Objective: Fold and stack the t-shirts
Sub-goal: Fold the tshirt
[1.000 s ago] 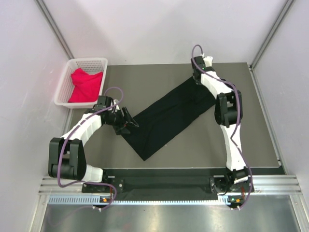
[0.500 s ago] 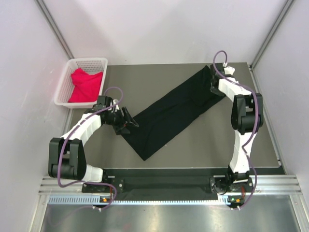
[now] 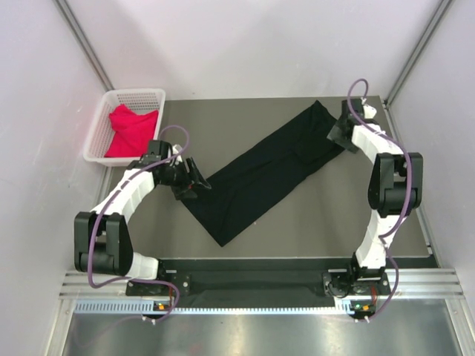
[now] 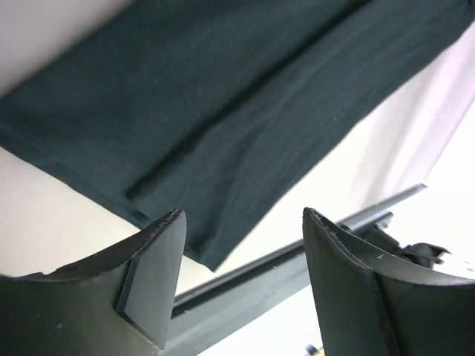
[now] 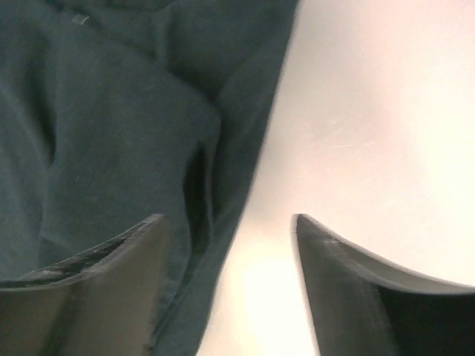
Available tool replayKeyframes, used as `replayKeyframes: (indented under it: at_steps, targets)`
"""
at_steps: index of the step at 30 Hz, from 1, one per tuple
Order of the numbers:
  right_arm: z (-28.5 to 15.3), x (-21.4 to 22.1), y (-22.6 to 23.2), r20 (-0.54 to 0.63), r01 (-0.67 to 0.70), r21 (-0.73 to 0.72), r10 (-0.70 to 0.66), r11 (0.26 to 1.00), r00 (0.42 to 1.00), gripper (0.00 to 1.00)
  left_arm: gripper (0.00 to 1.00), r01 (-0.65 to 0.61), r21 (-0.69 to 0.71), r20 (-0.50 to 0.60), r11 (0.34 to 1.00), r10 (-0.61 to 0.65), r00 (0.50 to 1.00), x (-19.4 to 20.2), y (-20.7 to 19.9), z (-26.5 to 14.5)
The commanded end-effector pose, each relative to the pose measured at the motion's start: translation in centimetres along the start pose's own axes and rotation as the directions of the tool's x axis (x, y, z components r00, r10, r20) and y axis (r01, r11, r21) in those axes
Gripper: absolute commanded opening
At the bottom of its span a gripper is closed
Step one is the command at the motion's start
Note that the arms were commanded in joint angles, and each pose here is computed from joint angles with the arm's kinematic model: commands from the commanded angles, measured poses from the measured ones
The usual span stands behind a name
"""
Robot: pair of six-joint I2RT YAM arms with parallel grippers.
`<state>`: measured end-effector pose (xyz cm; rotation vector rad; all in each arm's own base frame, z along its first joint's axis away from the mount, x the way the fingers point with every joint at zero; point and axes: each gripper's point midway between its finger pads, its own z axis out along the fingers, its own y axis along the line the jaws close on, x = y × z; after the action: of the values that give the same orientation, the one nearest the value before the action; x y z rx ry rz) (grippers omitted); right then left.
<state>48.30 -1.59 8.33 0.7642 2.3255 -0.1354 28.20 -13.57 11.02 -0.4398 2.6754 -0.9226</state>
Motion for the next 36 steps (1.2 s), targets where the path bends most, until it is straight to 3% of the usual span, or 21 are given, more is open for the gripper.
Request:
replayKeyframes:
  at_steps: [1,6,10,21,26,31,34,36]
  targets:
    - [-0.6,-3.2,-0.8,0.027,-0.079,-0.109,0.082,0.991,0.996,0.74,0.69,-0.089,-0.058,0.056,0.994,0.093,0.994,-2.2,0.2,-0.9]
    - [0.8,-3.7,-0.1,-0.019,-0.137,-0.201,0.136,0.970,0.990,0.89,0.71,-0.104,-0.117,0.062,0.988,0.112,0.992,-3.0,0.9,-1.0]
    - [2.7,-3.3,0.5,-0.055,-0.154,-0.255,0.145,0.955,0.988,0.90,0.70,-0.082,-0.107,0.057,0.991,0.089,0.994,-2.9,0.6,-1.0]
    - [7.6,-4.4,-1.2,-0.076,-0.264,-0.300,0.253,0.917,0.965,0.75,0.70,-0.012,-0.136,0.021,0.991,0.015,1.000,-2.9,1.0,-0.4]
    - [9.0,-5.9,-0.9,-0.076,-0.252,-0.351,0.240,0.902,0.968,0.58,0.70,0.032,-0.126,0.025,0.991,-0.030,0.999,-3.3,0.9,0.4]
    - [11.3,-6.6,0.3,-0.116,-0.244,-0.390,0.215,0.888,0.970,0.09,0.69,0.038,-0.147,0.056,0.988,-0.030,0.998,-4.3,1.0,0.5]
    - [12.7,-8.0,1.1,-0.101,-0.239,-0.402,0.217,0.884,0.971,0.02,0.71,-0.003,-0.188,0.080,0.982,0.019,0.997,-5.4,1.0,0.1]
    - [12.6,-11.6,2.1,-0.038,-0.215,-0.440,0.221,0.872,0.974,0.01,0.74,-0.024,-0.242,0.106,0.970,0.051,0.993,-6.6,1.4,-0.1]
